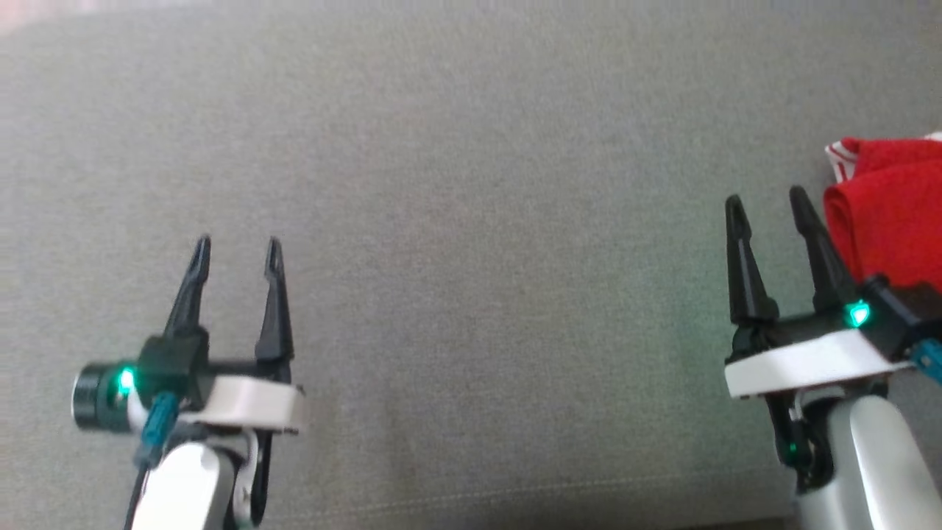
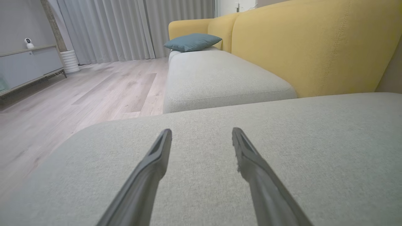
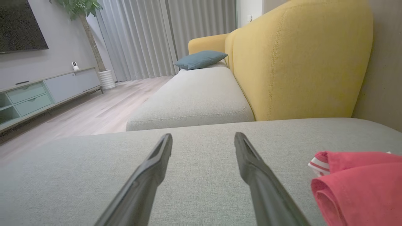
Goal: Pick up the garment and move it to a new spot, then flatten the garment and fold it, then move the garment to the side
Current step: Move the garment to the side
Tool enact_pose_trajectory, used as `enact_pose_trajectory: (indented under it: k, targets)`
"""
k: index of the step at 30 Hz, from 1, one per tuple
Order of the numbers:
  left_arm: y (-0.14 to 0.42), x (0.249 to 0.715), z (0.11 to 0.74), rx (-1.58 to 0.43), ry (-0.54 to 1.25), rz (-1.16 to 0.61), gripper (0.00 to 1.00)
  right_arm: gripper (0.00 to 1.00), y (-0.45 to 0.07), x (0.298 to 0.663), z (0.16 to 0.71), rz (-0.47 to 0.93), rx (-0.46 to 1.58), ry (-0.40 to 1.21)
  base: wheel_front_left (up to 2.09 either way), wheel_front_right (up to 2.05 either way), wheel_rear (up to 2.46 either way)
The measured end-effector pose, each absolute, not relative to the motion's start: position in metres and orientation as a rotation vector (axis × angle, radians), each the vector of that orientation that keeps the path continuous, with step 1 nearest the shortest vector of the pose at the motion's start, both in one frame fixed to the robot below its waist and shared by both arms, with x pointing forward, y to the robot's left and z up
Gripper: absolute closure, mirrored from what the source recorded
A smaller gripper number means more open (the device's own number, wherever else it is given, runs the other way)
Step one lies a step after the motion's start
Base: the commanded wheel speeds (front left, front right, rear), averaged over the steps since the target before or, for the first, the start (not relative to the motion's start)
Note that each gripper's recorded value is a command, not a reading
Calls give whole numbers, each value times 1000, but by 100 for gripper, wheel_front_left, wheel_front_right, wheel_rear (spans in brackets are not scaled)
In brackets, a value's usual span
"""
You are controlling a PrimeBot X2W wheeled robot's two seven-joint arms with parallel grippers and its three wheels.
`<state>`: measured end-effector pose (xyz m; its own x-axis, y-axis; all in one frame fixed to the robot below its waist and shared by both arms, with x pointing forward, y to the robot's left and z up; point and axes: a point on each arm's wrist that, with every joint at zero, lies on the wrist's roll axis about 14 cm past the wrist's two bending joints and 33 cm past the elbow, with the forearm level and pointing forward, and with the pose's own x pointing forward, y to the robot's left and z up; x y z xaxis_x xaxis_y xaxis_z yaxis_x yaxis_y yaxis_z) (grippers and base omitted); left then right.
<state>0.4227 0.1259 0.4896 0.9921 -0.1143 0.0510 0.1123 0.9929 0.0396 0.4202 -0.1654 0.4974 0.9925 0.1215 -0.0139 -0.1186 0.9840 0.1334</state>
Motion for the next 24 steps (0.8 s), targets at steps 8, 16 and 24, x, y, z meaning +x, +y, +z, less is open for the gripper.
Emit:
enact_pose_trajectory:
  k: [8, 16, 24]
  targets:
    - [138, 394, 496, 30, -50, -80, 0, 0, -171, 390, 499, 100, 129, 44, 0, 0, 0]
    - [144, 371, 498, 22, -46, -69, 0, 0, -171, 367, 505, 96, 126, 50, 0, 0, 0]
    - [150, 354, 497, 15, -32, -57, 0, 0, -167, 353, 510, 104, 126, 47, 0, 0, 0]
